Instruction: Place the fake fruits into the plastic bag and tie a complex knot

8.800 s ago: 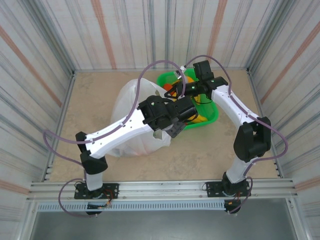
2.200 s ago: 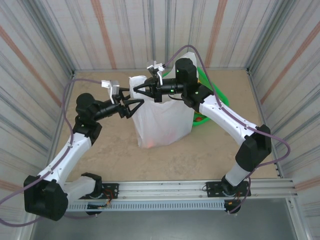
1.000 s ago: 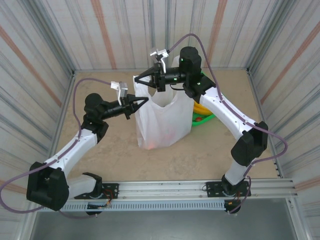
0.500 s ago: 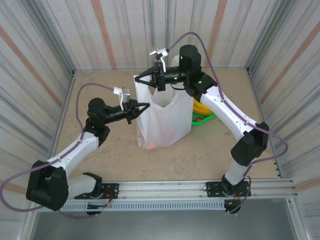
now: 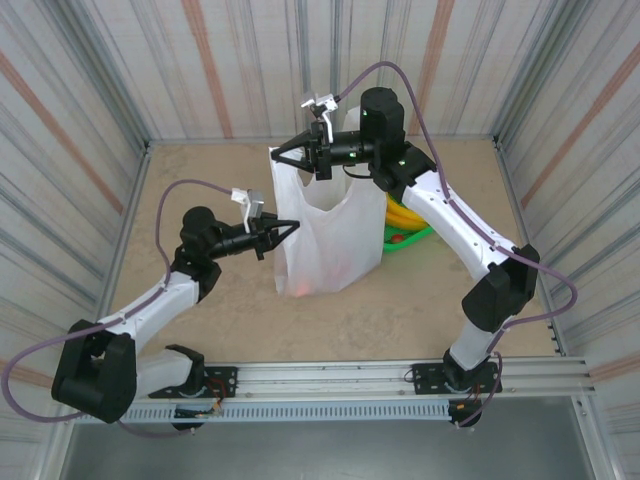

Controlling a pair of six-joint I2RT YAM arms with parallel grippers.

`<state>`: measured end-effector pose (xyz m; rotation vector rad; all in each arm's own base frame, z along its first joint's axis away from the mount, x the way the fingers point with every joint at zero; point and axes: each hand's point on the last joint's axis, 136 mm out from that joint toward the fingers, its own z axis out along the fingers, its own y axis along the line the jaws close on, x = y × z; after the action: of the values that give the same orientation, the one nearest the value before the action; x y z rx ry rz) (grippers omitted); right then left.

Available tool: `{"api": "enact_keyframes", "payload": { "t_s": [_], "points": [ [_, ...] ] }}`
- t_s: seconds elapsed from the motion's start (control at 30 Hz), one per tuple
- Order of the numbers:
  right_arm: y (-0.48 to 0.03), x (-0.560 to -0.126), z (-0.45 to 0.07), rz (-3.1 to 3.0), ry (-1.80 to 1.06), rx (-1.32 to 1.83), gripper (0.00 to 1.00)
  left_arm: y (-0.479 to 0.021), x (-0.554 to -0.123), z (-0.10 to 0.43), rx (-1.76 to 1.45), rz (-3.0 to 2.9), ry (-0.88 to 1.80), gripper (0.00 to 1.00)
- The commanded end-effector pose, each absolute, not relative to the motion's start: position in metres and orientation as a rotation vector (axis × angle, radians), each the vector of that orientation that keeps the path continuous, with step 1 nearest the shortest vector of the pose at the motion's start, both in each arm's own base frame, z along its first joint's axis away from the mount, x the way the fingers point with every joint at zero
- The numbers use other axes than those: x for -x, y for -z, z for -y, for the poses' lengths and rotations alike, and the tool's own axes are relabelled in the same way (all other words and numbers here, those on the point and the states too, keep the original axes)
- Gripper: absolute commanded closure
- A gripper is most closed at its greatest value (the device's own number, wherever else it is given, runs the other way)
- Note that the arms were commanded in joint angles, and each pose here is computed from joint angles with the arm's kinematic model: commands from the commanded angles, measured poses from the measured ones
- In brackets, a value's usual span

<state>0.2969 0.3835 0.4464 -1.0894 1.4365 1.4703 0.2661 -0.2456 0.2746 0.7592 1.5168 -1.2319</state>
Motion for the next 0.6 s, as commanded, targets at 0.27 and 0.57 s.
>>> {"api": "enact_keyframes", "payload": {
  "t_s": [0.27, 0.57],
  "points": [
    [-0.479, -0.281, -0.372, -1.329, -1.404, 1.107, 1.00, -0.349, -0.259, 0.208, -0.751, -1.417, 1.108, 0.25],
    [-0.479, -0.275, -0.377, -1.324, -1.415, 1.121, 1.00, -0.407, -0.286, 0.213, -0.751, -1.385, 1.037, 0.01]
  ]
}}
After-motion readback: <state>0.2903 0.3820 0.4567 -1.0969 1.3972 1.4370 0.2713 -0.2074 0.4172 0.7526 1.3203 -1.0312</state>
